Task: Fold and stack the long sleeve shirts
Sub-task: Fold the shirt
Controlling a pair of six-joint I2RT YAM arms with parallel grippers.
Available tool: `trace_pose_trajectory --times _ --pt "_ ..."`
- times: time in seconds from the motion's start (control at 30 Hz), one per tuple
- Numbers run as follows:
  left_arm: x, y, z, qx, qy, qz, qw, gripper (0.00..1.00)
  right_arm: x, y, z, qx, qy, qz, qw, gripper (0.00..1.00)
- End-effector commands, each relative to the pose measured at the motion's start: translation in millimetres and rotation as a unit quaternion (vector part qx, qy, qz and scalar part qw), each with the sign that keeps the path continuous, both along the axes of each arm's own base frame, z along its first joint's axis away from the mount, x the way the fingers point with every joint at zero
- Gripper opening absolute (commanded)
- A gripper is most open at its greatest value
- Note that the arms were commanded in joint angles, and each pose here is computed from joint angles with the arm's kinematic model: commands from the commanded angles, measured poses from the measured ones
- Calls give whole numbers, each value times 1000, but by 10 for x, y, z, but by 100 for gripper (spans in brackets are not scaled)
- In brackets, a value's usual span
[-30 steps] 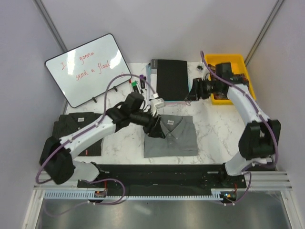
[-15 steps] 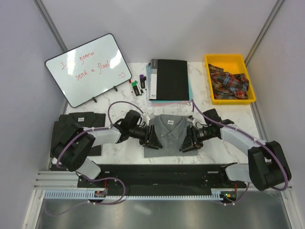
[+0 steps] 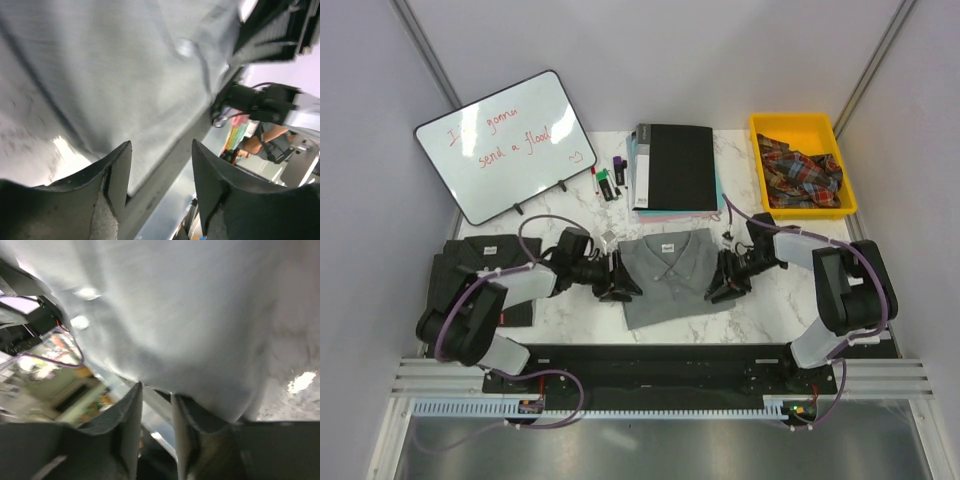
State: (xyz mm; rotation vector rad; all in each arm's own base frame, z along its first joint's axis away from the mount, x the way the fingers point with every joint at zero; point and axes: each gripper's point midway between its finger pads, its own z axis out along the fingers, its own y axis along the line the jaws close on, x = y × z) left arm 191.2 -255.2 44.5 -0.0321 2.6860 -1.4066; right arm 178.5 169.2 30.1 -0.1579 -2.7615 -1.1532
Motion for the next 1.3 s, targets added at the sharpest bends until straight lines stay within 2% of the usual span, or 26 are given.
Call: trace_pose_trajectory --times 0.0,0.03,0.07,0.1,0.17,0.2,0.27,0.33,0.4,0.43,0.5,0.53,0.63,0.73,0.77,0.83,1.1,1.27 --pt "88 163 559 -45 -46 25 998 61 448 200 570 34 -170 82 982 41" --pt "175 307 604 -41 -47 54 997 64 485 273 794 50 -214 88 972 41" --pt "107 424 593 -24 -22 72 997 67 459 393 921 62 -241 106 963 43" --pt "157 532 679 -9 -51 88 995 72 483 440 1067 54 -285 111 951 44" --pt "213 764 695 29 -49 129 990 75 348 664 1203 56 -335 159 927 47" --pt "133 900 585 69 -19 152 986 78 386 714 1282 36 -386 174 905 48" --pt "109 1037 511 83 8 174 981 78 318 929 1249 -11 -454 229 861 49" --pt "52 1115 428 84 53 190 977 79 336 1077 1201 -54 -518 284 805 52" --pt "63 1125 423 76 69 197 975 79 359 1150 1114 -78 -536 313 780 53" --pt "92 1132 424 73 73 201 974 80 236 1299 1117 -74 -561 362 741 52" --pt "120 1122 428 69 77 206 973 80 205 1426 1007 -102 -591 406 689 52" --pt "137 1119 409 69 80 208 972 80 41 1555 947 -97 -608 450 646 51" --pt "140 1119 388 68 88 210 971 80 -122 1785 787 -104 -627 492 594 49" --pt "171 1125 401 66 87 214 971 80 -202 1921 647 -104 -636 512 568 49" --pt "173 1123 402 65 88 214 971 80 -291 1979 613 -98 -640 526 552 49" --pt "167 1121 394 65 91 214 970 80 -371 2060 516 -91 -641 537 541 49" --pt "183 1106 424 59 90 213 971 82 -386 2190 233 -96 -642 559 517 48" --pt "145 1107 413 58 89 212 971 86 -388 2132 52 -101 -636 568 512 48"
